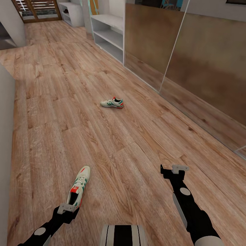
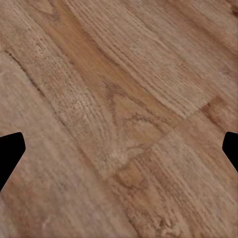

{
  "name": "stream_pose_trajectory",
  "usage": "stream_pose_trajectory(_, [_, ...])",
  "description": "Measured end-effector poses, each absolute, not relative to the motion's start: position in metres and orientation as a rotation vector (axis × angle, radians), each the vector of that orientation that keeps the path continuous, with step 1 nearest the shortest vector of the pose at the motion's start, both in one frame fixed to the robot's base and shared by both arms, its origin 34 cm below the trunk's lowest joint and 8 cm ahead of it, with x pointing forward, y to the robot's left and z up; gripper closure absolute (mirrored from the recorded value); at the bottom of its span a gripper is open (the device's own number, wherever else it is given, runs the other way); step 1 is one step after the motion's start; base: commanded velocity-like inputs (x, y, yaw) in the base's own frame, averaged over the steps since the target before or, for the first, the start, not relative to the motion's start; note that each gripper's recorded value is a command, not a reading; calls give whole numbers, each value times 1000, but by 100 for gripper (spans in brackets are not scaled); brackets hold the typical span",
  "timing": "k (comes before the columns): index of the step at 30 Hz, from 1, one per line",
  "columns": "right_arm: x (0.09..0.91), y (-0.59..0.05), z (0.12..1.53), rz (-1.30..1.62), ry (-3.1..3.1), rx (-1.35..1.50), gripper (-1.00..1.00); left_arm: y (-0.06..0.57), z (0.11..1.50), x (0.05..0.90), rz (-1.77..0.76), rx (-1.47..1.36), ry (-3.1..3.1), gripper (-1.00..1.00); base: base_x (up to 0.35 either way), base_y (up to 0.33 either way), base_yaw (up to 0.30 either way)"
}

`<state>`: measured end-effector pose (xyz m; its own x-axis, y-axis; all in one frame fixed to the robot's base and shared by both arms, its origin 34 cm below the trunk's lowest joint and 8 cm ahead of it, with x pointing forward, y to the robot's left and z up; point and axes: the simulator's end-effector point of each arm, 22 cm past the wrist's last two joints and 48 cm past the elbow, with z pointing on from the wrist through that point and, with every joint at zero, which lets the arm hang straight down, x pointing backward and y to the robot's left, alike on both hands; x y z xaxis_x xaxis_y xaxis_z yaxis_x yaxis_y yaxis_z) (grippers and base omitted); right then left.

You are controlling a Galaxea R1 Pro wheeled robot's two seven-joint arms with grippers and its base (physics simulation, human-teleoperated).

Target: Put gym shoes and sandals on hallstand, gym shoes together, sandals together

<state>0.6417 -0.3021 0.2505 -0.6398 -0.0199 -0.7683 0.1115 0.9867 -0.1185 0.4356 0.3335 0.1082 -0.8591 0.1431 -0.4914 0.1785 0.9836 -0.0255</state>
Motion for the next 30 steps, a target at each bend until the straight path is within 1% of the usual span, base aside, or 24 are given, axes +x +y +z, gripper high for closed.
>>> stream_pose_trajectory(18, [641,-302,250,-195,2258,63,-100,333,109,437,-94,229,2611,-100,36,0,0])
stream_pose_trajectory(19, [641,-302,250,-195,2258,63,-100,333,109,437,-94,229,2611,100,5,0,0])
stream_pose_trajectory(30, [641,-302,250,-195,2259,62,-100,333,110,439,-95,227,2601,100,1,0,0])
